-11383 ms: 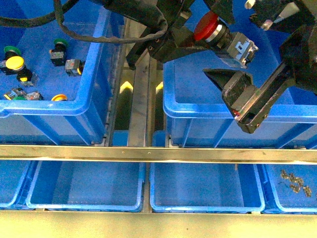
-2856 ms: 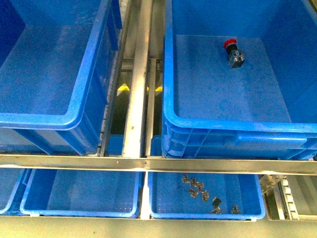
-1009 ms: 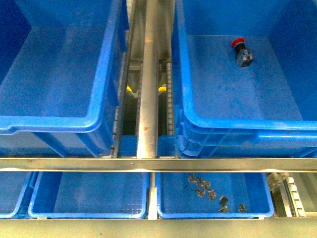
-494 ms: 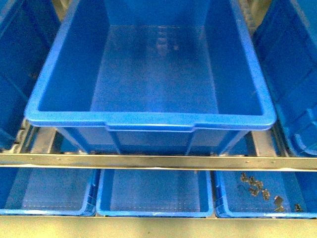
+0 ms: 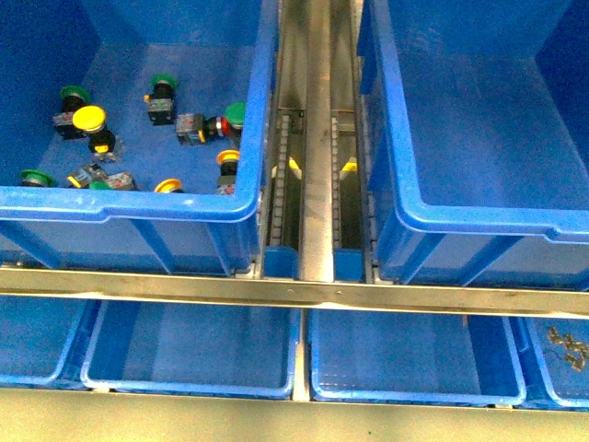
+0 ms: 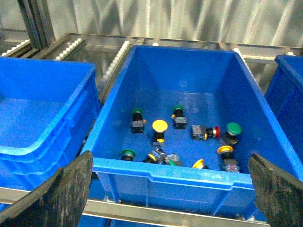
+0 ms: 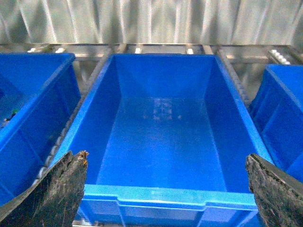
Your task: Pick red and yellow buttons and place in box
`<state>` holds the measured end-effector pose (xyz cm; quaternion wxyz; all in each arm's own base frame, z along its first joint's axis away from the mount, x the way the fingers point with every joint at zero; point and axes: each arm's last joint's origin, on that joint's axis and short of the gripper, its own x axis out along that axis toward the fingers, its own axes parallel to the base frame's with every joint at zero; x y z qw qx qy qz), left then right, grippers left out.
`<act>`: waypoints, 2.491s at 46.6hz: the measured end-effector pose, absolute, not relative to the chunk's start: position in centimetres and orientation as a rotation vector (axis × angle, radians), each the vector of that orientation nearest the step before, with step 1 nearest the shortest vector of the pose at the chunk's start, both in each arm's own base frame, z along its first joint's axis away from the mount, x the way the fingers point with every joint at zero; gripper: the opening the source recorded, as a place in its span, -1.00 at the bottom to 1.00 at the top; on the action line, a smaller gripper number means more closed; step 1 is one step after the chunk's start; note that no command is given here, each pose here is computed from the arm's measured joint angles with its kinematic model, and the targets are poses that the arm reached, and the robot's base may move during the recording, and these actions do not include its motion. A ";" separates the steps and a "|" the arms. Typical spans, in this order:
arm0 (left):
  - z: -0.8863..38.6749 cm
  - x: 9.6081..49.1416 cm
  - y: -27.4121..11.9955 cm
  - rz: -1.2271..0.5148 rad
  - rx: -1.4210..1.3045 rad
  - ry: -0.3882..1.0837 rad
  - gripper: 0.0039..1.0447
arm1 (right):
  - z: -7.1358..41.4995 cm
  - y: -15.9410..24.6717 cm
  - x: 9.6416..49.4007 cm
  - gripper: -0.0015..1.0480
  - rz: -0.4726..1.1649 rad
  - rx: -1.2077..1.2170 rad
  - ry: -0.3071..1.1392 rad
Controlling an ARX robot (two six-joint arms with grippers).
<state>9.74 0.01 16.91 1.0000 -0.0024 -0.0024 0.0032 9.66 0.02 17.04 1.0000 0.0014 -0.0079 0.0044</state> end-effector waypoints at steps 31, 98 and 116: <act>16.9 9.8 0.0 0.006 -0.012 0.018 0.85 | 17.0 0.0 9.7 0.88 0.000 0.003 -0.016; 11.3 48.3 -1.8 0.132 -0.107 0.860 0.85 | 17.0 0.0 9.7 0.88 0.000 0.003 -0.016; 9.8 50.6 -1.5 0.129 -0.099 0.879 0.85 | 17.0 0.0 9.7 0.88 0.000 0.003 -0.016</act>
